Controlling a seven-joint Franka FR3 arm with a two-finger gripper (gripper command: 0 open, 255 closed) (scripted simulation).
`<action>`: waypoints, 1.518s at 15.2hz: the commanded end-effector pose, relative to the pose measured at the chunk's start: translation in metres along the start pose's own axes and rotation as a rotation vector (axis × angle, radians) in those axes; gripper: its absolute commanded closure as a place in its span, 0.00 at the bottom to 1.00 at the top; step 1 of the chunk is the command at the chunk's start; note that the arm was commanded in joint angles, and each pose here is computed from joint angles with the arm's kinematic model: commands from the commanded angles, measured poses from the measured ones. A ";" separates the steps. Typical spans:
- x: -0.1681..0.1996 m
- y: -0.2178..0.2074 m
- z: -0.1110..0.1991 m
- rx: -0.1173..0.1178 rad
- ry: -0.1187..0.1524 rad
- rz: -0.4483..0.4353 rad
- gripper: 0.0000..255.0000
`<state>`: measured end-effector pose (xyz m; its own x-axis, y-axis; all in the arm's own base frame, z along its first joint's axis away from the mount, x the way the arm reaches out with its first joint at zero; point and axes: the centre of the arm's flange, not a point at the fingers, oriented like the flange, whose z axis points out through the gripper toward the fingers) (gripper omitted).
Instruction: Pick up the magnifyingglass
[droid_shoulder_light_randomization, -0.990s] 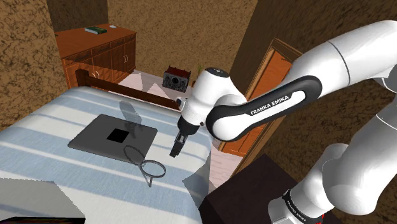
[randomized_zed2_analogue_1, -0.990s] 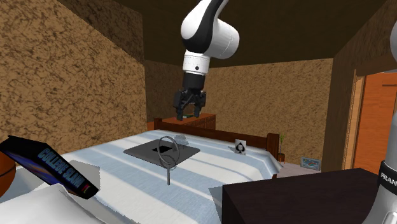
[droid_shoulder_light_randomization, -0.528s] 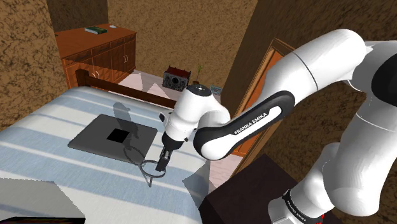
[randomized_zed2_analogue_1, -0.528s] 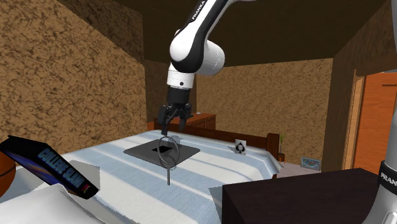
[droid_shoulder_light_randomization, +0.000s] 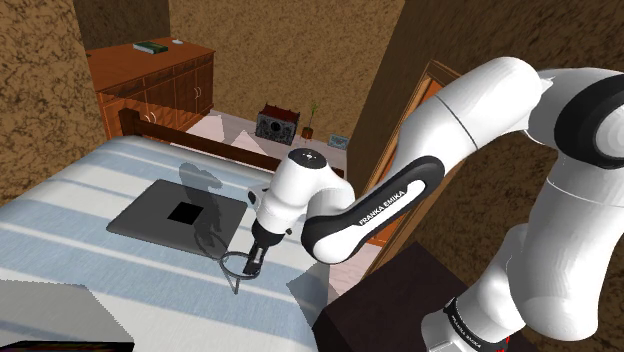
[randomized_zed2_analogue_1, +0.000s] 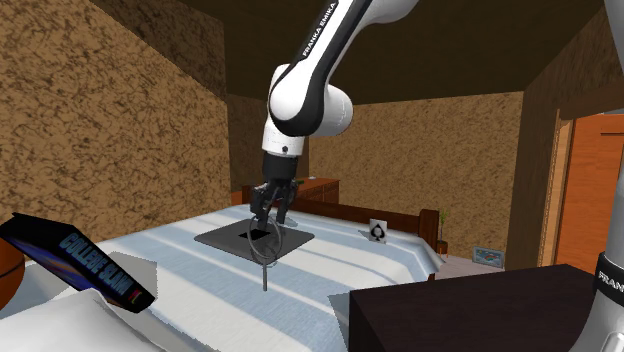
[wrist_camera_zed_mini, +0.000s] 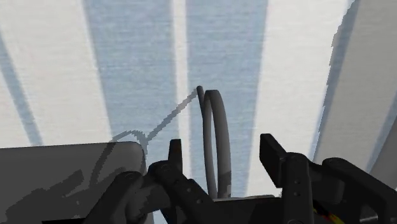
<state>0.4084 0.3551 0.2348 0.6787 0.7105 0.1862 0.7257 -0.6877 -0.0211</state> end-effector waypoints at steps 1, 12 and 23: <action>0.000 0.000 0.001 0.000 0.000 0.000 1.00; 0.003 0.000 -0.015 0.000 0.000 0.000 1.00; 0.014 -0.001 -0.072 0.000 0.000 0.000 1.00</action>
<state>0.4093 0.3552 0.3021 0.6786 0.7104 0.1869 0.7257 -0.6877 -0.0208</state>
